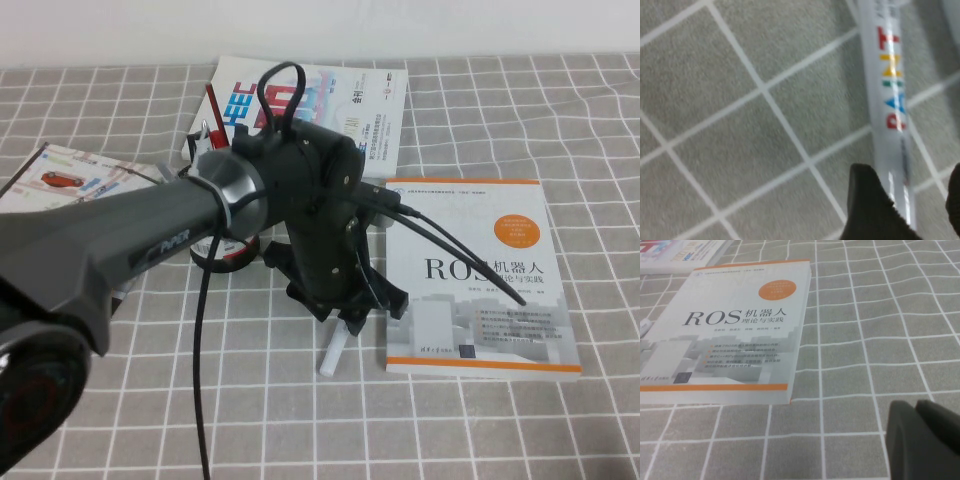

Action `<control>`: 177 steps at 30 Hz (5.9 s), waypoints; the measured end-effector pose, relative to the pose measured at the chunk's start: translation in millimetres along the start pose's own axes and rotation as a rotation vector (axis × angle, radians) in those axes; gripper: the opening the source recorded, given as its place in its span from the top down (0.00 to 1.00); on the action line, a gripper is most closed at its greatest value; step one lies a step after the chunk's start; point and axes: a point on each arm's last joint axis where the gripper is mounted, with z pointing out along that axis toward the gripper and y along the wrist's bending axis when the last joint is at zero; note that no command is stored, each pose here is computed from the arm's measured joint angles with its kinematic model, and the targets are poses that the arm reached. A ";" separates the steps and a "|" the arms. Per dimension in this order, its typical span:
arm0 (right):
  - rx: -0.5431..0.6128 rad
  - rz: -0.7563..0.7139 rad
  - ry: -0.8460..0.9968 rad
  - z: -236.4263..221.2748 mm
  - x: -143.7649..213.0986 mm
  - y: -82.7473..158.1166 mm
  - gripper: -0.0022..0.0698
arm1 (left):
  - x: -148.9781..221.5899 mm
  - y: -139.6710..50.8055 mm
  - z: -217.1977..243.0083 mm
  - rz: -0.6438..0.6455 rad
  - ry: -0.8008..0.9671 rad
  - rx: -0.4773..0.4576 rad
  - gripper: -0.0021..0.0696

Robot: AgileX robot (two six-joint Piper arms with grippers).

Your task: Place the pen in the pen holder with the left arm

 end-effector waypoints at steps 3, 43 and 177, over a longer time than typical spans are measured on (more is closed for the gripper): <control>0.000 0.000 0.000 0.0 0.0 0.0 0.99 | -2.1 0.8 7.0 -0.005 -0.005 -0.001 0.56; 0.000 0.000 0.000 0.0 0.0 0.0 0.99 | 38.5 -13.3 -100.1 0.079 -0.486 0.015 0.82; 0.000 0.000 0.000 0.0 0.0 0.0 0.99 | 350.3 52.2 -119.1 -0.280 -1.342 -0.169 0.97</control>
